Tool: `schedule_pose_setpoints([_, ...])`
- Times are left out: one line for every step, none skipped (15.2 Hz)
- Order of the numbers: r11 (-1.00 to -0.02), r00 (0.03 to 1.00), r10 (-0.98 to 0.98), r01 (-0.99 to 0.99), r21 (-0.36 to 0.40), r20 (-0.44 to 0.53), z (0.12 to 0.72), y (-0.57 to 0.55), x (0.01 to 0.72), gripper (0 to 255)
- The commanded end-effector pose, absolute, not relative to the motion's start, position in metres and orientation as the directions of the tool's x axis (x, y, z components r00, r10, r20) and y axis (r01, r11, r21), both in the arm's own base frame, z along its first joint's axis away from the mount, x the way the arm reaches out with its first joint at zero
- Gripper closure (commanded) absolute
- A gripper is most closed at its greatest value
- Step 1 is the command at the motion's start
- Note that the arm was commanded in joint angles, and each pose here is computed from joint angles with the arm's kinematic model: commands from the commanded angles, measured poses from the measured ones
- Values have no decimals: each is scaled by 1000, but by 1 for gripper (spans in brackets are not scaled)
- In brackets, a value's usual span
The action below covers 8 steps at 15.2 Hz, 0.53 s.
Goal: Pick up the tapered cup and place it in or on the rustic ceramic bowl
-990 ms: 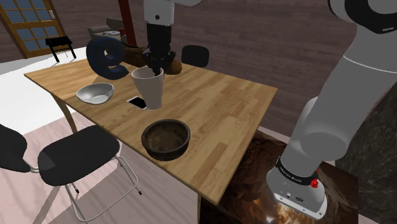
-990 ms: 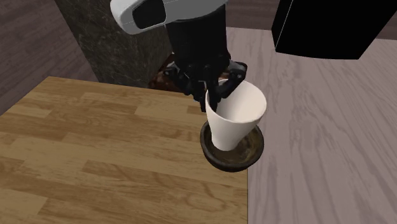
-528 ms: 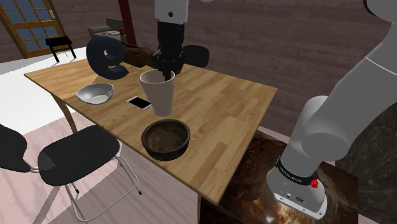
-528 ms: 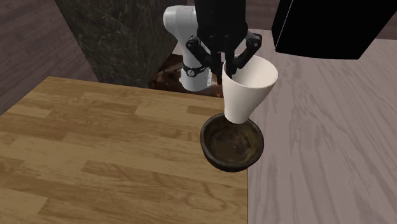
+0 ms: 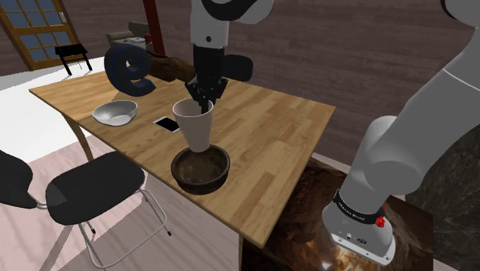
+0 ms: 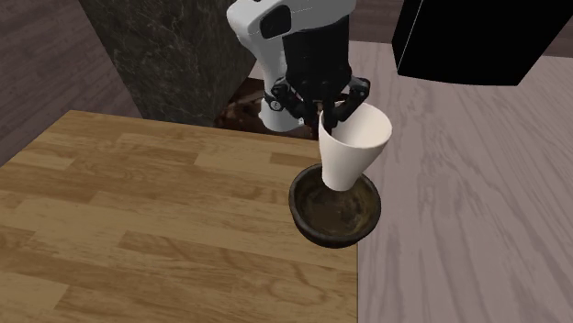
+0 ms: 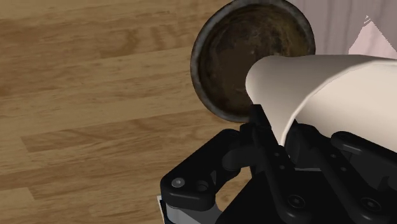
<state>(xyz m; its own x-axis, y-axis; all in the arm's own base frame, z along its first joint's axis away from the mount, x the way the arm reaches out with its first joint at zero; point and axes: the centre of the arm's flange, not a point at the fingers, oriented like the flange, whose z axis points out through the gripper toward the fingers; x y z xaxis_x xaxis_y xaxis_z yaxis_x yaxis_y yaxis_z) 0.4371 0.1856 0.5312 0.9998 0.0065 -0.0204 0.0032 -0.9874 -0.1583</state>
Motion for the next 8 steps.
schedule_pose_setpoints([-987,1000,6,3,-159,-20,520,185,437,255])
schedule_pose_setpoints([-987,1000,6,3,-159,-20,515,185,437,255])
schedule_pose_setpoints([-987,1000,6,3,-159,-20,510,185,437,255])
schedule_pose_setpoints([-987,1000,6,3,-159,-20,504,185,437,255])
schedule_pose_setpoints([-987,1000,6,3,-159,-20,499,185,437,255])
schedule_pose_setpoints([-987,1000,6,3,-159,-20,494,185,437,255])
schedule_pose_setpoints([-987,1000,6,3,-159,-20,489,185,437,255])
schedule_pose_setpoints([-987,1000,6,3,-159,-20,483,185,437,255])
